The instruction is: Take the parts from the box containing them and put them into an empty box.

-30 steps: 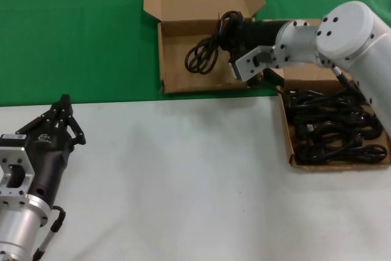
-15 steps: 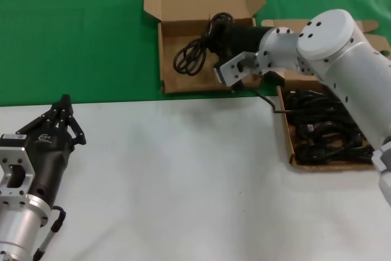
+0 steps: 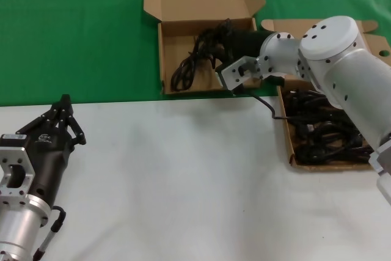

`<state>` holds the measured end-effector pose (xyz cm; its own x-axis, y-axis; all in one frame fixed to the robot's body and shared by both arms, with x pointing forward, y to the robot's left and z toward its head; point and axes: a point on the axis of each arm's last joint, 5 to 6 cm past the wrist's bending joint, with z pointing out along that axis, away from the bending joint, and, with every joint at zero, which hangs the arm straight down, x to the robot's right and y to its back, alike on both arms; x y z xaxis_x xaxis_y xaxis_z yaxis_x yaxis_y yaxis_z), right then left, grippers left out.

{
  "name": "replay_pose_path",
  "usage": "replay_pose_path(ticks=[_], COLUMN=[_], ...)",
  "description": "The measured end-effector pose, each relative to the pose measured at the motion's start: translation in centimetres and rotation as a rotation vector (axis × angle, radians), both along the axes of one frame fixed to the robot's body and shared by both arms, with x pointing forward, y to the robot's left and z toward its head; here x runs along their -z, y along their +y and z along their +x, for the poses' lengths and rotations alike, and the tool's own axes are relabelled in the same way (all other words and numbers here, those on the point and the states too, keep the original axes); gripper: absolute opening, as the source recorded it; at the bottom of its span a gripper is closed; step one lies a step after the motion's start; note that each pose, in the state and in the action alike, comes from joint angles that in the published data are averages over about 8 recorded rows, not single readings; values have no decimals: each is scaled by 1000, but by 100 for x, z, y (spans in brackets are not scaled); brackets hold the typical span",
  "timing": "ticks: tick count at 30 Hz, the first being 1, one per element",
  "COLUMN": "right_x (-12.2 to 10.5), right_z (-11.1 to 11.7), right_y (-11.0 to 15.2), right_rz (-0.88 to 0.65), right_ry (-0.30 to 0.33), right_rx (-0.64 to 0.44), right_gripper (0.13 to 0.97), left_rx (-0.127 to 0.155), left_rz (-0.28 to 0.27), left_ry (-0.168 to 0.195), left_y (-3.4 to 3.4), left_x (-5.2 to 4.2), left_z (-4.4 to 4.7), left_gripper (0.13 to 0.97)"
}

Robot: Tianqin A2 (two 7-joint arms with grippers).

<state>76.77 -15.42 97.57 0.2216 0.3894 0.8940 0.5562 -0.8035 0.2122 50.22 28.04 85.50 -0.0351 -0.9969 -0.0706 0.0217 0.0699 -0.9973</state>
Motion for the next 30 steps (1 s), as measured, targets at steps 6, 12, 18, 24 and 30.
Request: replay_pose_path(ticks=[6, 12, 18, 24, 30], right_x=[0, -53, -141, -192, -211], right_z=[6, 5, -58, -168, -221], right_y=[-49, -150, -302, -417, -455], right_rz=[13, 47, 92, 137, 160], right_ry=[0, -10, -33, -64, -81], right_rx=[1, 1, 6, 14, 16], right_gripper=[270, 331, 432, 594, 712], left_rx=[0, 0, 0, 0, 0], left_rz=[0, 0, 0, 0, 0], left_ry=[0, 0, 0, 0, 0], left_y=[0, 0, 0, 0, 0], left_x=[0, 0, 0, 0, 0], left_z=[0, 0, 0, 0, 0], left_gripper=[139, 139, 139, 139, 139])
